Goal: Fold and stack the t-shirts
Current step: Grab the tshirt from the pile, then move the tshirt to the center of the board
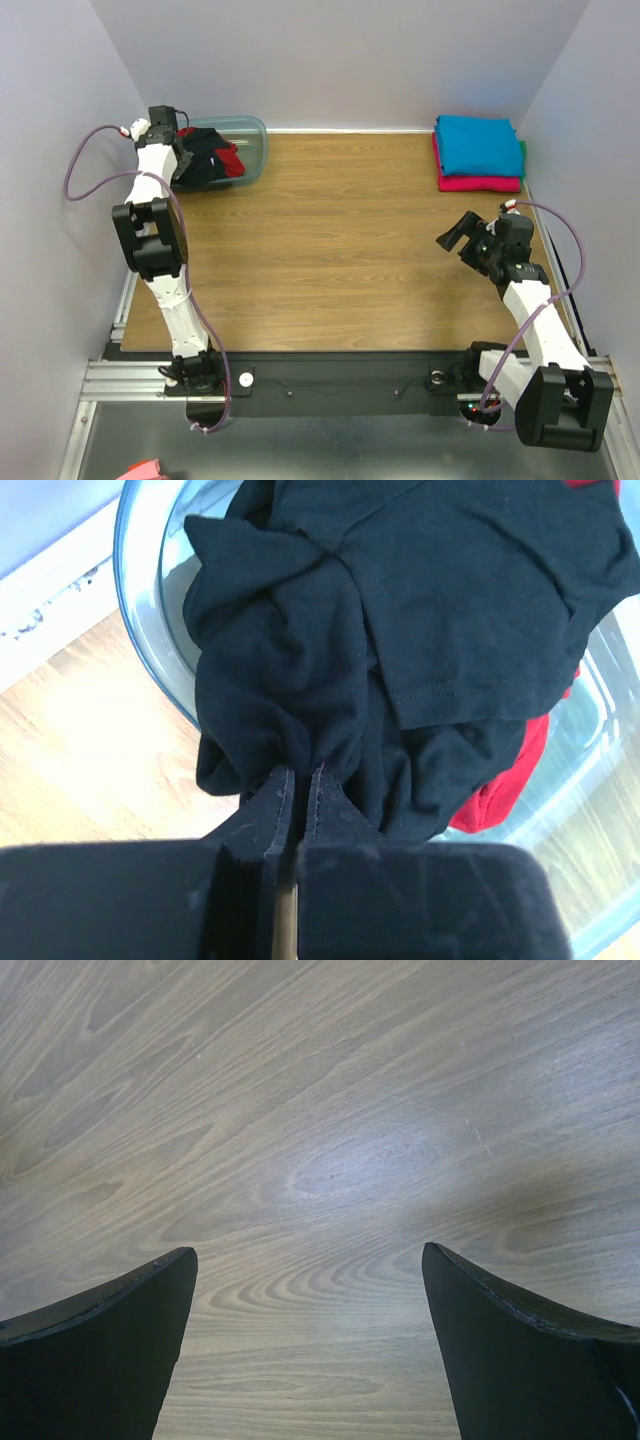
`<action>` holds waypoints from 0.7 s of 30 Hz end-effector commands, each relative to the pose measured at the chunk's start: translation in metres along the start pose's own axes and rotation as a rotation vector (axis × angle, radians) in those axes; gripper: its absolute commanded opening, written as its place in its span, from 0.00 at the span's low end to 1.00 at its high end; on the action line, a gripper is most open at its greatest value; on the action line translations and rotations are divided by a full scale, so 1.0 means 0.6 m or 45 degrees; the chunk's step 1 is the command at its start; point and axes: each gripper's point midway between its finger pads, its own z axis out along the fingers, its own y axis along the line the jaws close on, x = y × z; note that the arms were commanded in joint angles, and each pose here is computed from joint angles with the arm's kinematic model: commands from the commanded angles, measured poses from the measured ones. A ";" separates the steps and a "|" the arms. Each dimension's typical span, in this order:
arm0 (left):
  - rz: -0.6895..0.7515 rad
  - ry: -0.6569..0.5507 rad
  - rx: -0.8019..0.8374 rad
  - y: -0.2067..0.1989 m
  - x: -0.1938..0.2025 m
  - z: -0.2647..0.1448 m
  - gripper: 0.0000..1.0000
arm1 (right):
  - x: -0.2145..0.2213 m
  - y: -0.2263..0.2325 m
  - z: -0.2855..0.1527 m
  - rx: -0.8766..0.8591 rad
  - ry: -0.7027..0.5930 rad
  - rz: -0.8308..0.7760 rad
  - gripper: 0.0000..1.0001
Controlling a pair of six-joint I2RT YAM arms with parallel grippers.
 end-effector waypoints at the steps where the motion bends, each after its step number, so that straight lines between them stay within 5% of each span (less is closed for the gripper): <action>1: -0.020 -0.069 0.097 -0.017 -0.042 -0.045 0.00 | -0.053 0.026 -0.013 -0.046 -0.139 -0.054 1.00; 10: 0.043 -0.291 0.656 -0.135 -0.156 -0.266 0.00 | -0.052 0.024 -0.011 -0.039 -0.136 -0.052 1.00; 21: 0.302 -0.548 1.501 -0.244 -0.097 -0.753 0.00 | -0.050 0.027 -0.018 -0.056 -0.148 -0.055 1.00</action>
